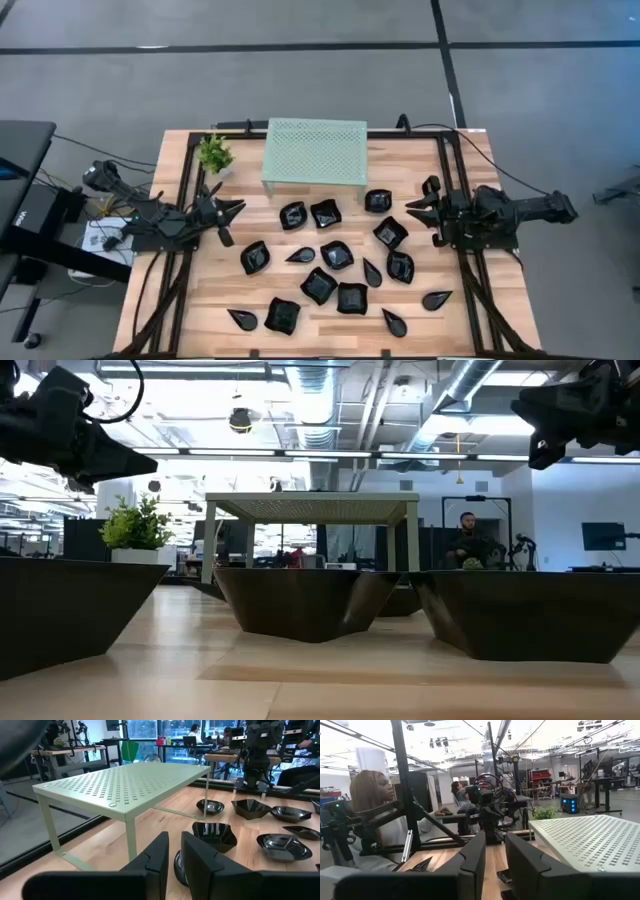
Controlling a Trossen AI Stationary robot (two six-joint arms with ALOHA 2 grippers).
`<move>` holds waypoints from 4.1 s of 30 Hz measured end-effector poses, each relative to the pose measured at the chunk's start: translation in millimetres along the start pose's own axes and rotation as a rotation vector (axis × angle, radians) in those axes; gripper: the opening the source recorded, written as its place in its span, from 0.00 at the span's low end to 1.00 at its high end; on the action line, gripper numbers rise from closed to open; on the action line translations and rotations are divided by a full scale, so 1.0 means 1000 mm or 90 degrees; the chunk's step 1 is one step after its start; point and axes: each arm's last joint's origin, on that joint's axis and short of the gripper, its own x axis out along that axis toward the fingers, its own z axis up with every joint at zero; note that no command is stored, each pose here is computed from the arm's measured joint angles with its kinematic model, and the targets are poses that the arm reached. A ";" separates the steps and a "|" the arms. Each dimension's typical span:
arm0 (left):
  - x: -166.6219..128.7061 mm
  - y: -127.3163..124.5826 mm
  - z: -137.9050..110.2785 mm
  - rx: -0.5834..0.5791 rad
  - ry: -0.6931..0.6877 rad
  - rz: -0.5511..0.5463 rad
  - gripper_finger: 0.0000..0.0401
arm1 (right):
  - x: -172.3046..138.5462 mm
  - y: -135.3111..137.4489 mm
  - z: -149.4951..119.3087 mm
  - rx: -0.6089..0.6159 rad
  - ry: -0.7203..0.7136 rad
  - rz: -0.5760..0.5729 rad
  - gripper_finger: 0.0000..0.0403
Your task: Pick & Place Mini shaped plates
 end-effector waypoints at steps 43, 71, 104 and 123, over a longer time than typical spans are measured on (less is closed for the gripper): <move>0.000 0.000 0.000 0.000 0.000 0.000 0.13 | 0.000 0.000 0.000 0.000 0.000 0.000 0.18; 0.000 0.000 0.000 0.000 0.000 0.000 0.13 | 0.000 0.000 0.000 0.000 0.000 0.000 0.18; -0.004 0.000 0.034 -0.179 -0.139 -0.082 0.13 | 0.000 0.000 0.001 0.006 -0.005 0.000 0.18; 0.025 -0.013 0.050 -0.124 -0.158 -0.122 0.28 | -0.001 0.001 0.018 -0.221 -0.090 -0.016 0.18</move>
